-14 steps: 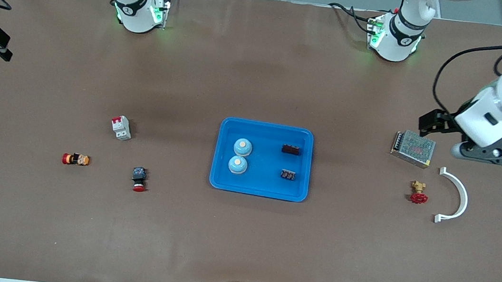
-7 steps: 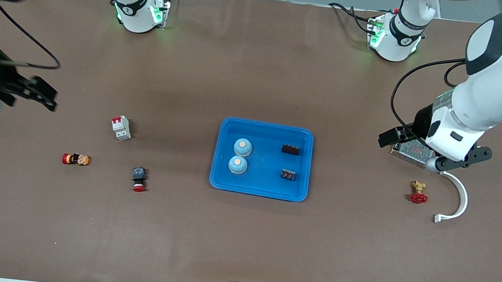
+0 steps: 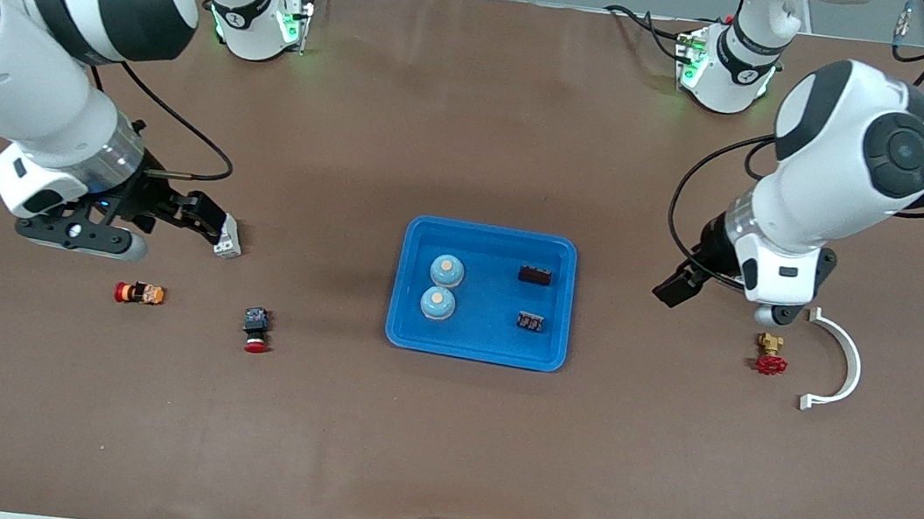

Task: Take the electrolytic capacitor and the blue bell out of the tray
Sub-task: 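Move the left gripper and the right gripper toward the blue tray, then lower the left gripper onto capacitor while the right gripper lowers onto bell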

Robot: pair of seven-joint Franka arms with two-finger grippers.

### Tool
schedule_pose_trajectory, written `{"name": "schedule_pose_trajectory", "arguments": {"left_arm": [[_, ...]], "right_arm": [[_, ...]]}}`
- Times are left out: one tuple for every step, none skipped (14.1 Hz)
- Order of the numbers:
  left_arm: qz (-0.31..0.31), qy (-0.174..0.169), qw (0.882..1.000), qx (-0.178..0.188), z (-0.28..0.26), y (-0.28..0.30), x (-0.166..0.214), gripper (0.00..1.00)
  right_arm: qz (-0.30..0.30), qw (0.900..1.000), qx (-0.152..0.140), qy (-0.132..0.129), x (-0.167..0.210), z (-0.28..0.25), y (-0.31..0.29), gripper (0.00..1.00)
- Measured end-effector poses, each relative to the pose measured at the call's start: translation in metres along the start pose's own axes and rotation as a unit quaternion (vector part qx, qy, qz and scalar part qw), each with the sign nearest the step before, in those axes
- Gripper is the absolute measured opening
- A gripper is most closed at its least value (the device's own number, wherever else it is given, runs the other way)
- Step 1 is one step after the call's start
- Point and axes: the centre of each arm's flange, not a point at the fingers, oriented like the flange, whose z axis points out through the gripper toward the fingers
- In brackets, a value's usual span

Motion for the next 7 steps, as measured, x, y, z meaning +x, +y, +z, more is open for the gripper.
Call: {"name": "schedule_pose_trajectory", "arguments": {"left_arm": [[-0.027,0.002,1.000,0.003,0.009,0.004,-0.006,1.00],[-0.055,0.007,0.998,0.003,0.018,0.008,-0.013,1.00],[-0.081,0.014,0.997,0.001,0.029,0.014,-0.020,1.00],[-0.104,0.022,0.994,0.001,0.042,0.019,-0.028,1.00],[-0.129,0.034,0.991,0.001,0.058,0.025,-0.037,1.00],[-0.154,0.046,0.987,-0.001,0.075,0.031,-0.045,1.00],[-0.180,0.052,0.982,-0.003,0.093,0.036,-0.052,1.00]], "right_arm": [[0.008,1.000,0.006,-0.001,0.000,0.007,-0.010,1.00],[0.013,1.000,0.010,-0.001,-0.001,0.016,-0.024,1.00],[0.016,1.000,0.012,0.000,-0.004,0.028,-0.043,1.00],[0.019,1.000,0.014,0.002,-0.007,0.040,-0.063,1.00],[0.022,1.000,0.017,0.005,-0.012,0.053,-0.084,1.00],[0.026,0.999,0.020,0.007,-0.016,0.066,-0.103,1.00],[0.029,0.999,0.023,0.010,-0.020,0.079,-0.120,1.00]]}}
